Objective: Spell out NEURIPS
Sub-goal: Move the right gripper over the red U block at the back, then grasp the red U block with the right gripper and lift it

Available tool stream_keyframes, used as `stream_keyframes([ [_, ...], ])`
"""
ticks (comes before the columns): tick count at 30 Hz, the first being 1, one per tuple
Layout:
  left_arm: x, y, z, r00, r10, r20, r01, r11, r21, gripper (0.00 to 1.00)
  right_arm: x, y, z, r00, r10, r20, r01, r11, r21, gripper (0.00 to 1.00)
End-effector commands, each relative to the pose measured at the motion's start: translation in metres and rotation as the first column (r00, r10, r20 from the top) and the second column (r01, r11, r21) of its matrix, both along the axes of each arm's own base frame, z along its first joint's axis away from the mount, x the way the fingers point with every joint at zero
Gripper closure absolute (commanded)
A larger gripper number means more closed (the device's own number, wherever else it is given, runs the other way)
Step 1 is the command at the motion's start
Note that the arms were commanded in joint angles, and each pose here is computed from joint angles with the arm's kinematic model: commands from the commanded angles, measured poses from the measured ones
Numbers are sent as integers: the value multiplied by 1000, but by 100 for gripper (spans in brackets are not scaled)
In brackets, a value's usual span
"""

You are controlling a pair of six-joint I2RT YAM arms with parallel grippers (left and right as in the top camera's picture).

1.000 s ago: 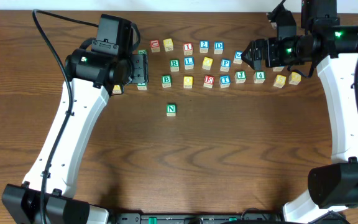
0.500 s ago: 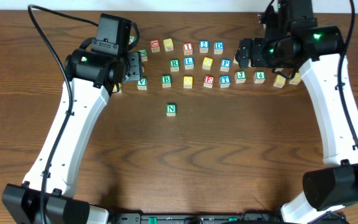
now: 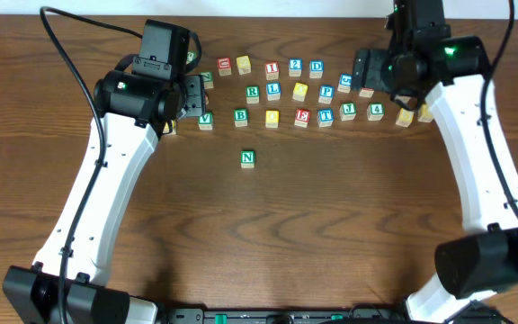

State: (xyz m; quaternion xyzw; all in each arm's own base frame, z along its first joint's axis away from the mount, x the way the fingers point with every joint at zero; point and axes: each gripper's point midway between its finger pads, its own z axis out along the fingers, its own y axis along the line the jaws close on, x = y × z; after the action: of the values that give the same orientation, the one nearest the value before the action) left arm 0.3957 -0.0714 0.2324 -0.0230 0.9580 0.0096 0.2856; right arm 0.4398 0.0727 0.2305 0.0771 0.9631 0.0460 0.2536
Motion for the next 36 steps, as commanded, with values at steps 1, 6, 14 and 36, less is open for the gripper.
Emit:
stream_keyframes([
  [1,2,3,-6,1000,6,-14,-6,1000,18,35,23,-8,-29,997,-68,-24,67,997,-27,12],
  [6,3,3,-6,1000,6,-14,-6,1000,19,35,52,-9,-48,998,-62,-31,61,998,-25,15],
  [14,3,3,-6,1000,6,-14,-6,1000,19,35,97,-10,-63,997,-41,-72,37,998,-55,17],
  [36,2,3,-6,1000,6,-15,-6,1000,19,35,113,-44,-162,961,-194,-196,165,974,-155,44],
])
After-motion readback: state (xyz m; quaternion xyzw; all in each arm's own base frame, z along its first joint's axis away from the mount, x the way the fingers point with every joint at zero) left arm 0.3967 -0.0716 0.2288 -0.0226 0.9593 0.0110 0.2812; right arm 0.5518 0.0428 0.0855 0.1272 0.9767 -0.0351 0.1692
